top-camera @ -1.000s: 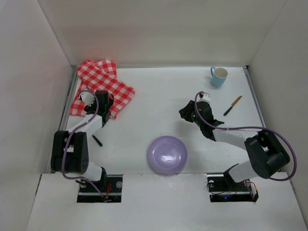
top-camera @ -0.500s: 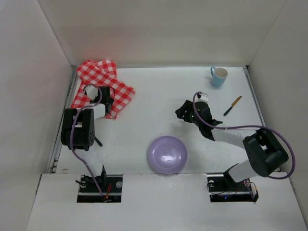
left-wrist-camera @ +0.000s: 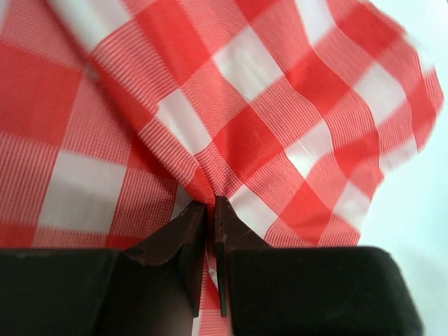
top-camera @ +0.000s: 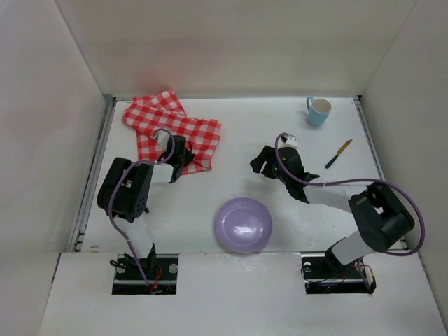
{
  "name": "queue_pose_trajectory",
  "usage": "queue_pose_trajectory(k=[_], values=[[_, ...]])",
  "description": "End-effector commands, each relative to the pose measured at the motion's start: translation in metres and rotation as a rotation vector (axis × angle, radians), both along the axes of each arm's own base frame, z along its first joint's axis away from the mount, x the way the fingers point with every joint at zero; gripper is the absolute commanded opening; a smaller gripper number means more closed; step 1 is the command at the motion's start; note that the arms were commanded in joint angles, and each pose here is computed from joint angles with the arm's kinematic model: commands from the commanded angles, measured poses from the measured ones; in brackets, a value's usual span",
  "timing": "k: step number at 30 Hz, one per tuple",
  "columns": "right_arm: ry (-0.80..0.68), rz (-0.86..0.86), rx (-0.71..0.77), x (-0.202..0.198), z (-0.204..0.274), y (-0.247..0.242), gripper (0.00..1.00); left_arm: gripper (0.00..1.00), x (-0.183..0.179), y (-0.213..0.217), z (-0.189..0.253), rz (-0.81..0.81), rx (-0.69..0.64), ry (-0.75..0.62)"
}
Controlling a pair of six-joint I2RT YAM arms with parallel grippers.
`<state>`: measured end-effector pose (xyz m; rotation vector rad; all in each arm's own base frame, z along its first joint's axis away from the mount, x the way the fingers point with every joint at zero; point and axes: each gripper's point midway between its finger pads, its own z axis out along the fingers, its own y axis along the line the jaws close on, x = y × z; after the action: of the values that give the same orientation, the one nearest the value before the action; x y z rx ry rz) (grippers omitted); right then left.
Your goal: Set the dinner table for one person
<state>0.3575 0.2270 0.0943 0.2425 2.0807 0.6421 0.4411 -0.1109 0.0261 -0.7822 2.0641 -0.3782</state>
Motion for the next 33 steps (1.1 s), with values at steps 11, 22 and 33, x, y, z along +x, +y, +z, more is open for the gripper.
queue_pose_trajectory(k=[11, 22, 33], values=[[-0.022, 0.003, 0.054, 0.033, 0.011, 0.027, 0.72, 0.28, -0.071, -0.095, 0.032, -0.404, -0.021, -0.012], [0.076, -0.077, 0.135, 0.062, -0.012, 0.026, 0.69, 0.46, -0.114, -0.009, 0.051, -0.133, -0.008, -0.072], [0.133, -0.1, 0.202, 0.094, -0.024, 0.032, 0.57, 0.58, -0.151, 0.073, 0.004, 0.138, -0.031, 0.046]])
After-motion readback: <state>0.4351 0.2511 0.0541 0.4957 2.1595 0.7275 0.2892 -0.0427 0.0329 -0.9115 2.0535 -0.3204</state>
